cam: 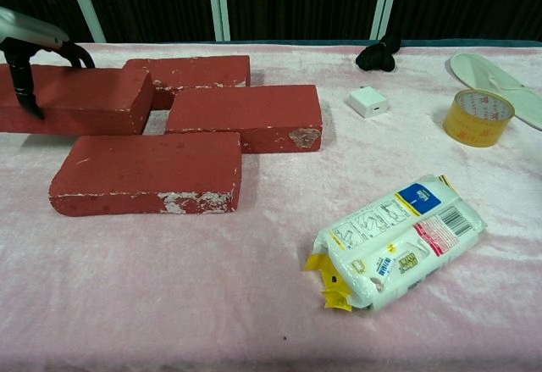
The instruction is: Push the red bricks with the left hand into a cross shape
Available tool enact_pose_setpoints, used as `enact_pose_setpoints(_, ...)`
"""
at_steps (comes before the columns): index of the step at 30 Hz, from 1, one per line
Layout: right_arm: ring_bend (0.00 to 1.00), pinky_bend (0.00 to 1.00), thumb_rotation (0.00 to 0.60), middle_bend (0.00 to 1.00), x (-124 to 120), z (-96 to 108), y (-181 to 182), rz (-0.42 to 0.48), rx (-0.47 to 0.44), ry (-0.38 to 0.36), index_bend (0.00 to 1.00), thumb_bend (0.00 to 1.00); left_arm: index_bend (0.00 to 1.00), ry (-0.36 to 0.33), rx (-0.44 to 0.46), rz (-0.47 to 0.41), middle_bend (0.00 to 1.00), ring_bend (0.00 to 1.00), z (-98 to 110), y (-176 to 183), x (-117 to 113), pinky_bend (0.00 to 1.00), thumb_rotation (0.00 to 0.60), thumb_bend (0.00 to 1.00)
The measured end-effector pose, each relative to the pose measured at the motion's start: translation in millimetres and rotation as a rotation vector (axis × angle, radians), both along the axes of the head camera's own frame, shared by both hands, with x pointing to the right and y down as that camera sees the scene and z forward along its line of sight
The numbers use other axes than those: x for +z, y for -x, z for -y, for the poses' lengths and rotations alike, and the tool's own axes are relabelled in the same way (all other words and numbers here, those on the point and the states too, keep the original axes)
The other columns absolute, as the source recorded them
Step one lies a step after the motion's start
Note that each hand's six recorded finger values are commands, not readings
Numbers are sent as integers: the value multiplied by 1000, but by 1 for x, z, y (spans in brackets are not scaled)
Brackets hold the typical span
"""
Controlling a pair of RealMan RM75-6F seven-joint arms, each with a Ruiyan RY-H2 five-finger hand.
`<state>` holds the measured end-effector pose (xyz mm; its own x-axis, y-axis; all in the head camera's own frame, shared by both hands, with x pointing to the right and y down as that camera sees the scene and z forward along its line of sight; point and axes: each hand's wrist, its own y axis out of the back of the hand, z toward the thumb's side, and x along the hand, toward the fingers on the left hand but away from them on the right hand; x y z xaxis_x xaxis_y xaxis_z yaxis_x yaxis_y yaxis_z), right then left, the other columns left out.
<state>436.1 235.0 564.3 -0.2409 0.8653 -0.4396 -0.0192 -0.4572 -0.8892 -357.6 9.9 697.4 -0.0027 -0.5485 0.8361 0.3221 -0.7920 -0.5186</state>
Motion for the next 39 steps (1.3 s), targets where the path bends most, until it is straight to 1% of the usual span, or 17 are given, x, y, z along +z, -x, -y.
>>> enact_pose_setpoints(5,152,242,600,10,0,0,0,0,0,1,77,152,189,7,2,-2,200,0,-2,-4,3,0,600,99)
enact_pose_setpoints(12,151,242,600,9,0,0,0,1,1,0,77,152,189,22,-5,-32,201,0,-4,-16,5,0,600,99)
enact_pose_setpoints(22,152,242,600,10,0,0,0,3,2,2,77,152,189,18,-19,-35,202,0,0,-21,8,0,600,98)
enact_pose_setpoints(30,152,242,600,10,1,0,-1,2,6,3,77,153,188,50,-25,-65,206,0,-6,-35,10,0,600,98)
enact_pose_setpoints(39,152,242,600,10,0,0,-1,6,8,4,77,153,187,38,-24,-57,208,0,-4,-39,11,0,600,99)
